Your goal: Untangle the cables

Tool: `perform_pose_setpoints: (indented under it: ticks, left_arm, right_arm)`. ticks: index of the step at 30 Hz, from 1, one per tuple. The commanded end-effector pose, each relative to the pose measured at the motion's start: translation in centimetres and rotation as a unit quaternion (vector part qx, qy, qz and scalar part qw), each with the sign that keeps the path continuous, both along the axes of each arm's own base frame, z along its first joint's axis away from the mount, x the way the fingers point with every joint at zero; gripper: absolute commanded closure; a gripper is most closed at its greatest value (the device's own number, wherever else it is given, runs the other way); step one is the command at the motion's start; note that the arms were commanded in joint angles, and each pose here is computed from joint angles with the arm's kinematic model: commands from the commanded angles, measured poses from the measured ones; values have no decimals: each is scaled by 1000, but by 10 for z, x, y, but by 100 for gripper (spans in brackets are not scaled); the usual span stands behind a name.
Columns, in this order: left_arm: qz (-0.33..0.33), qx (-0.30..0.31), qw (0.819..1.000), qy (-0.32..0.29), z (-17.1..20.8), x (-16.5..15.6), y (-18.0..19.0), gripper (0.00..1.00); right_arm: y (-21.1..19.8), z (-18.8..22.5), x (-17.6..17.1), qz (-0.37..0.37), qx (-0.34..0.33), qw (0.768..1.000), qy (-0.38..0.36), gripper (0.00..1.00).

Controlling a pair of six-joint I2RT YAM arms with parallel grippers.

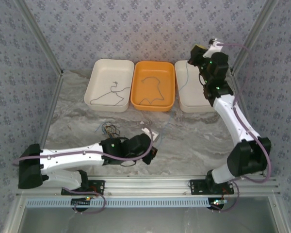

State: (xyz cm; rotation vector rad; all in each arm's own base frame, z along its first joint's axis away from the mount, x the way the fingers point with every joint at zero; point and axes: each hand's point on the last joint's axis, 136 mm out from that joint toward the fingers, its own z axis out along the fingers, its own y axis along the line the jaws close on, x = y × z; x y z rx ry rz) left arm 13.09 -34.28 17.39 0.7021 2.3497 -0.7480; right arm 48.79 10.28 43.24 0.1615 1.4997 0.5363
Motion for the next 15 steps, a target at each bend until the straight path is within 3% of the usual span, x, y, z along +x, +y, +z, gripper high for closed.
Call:
perform_pose_setpoints:
  ticks: [1,9,15]
  left_arm:
    - [29,-71,997,-8,36,35,1,100]
    - [100,-157,983,4,72,129,32,100]
    - [103,-157,982,29,70,183,29,100]
  right_arm:
    - [36,21,18,52,17,998,-32,100]
    - [90,-51,106,88,43,995,31,100]
    - [135,-113,157,104,59,990,75,100]
